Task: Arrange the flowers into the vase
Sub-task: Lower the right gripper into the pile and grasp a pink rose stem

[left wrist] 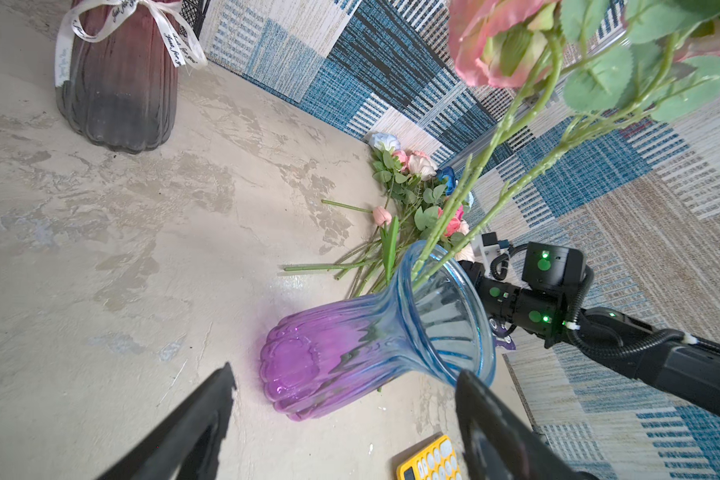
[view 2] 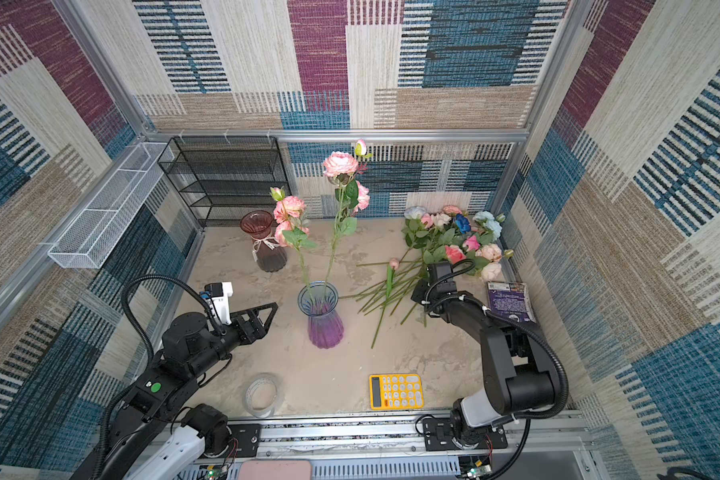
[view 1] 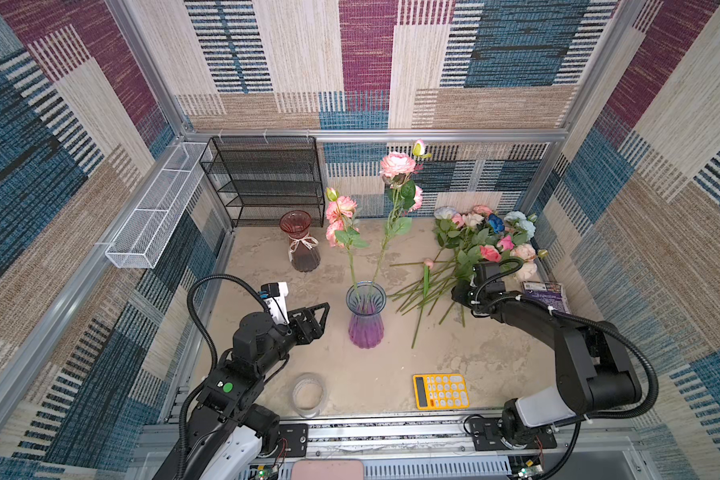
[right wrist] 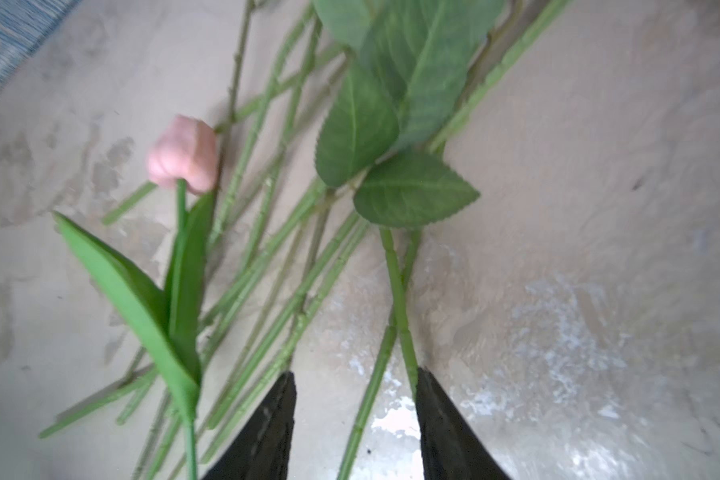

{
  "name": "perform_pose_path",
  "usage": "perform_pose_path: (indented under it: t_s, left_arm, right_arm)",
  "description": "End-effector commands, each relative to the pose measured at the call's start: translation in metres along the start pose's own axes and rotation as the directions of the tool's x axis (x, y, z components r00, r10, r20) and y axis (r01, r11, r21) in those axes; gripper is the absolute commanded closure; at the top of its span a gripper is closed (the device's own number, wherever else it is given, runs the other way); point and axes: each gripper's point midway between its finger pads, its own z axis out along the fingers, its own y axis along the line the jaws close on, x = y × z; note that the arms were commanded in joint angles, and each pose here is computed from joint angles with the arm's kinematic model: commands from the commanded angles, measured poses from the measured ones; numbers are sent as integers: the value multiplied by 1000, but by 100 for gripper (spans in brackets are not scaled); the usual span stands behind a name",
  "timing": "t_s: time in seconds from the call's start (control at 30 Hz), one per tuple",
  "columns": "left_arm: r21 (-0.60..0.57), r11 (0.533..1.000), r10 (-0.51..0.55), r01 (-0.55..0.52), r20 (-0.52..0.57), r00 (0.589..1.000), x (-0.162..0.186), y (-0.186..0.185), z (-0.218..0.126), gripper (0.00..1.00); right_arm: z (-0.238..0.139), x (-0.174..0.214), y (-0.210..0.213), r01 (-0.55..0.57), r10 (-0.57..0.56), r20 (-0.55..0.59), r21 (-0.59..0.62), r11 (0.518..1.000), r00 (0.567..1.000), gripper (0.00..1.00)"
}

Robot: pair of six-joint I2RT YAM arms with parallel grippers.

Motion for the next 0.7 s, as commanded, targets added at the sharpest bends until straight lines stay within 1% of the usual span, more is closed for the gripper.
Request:
perform_pose_path:
  t_s: [0.0, 0.13, 0.27, 0.37, 0.53, 0.67]
  left_arm:
    - [30, 1000, -9, 8, 28, 1000, -7, -7, -4, 16]
    - [15, 1000, -8, 7, 44, 999, -8, -4, -7, 16]
    - [4, 1000, -14, 14, 45, 999, -5, 1, -7, 16]
    - [4, 1000, -10, 10, 40, 999, -4, 1, -6, 16]
    - [5, 1000, -6, 6, 39, 999, -4, 1, -6, 16]
    - [3, 1000, -9, 9, 39, 999, -3, 2, -6, 16]
  right_arm:
    - [-16, -31, 26, -47, 52, 58, -76, 996, 997, 51]
    - [-19, -59, 46, -133, 146, 95, -128, 983, 985, 53]
    - [4, -68, 56, -239, 251, 62, -153, 959, 966, 57]
    - [27, -65, 60, -294, 302, 25, -159, 942, 953, 59]
    - [57, -72, 65, -313, 319, 37, -110, 943, 947, 61]
    - [75, -72, 54, -358, 359, 43, -33, 933, 932, 66]
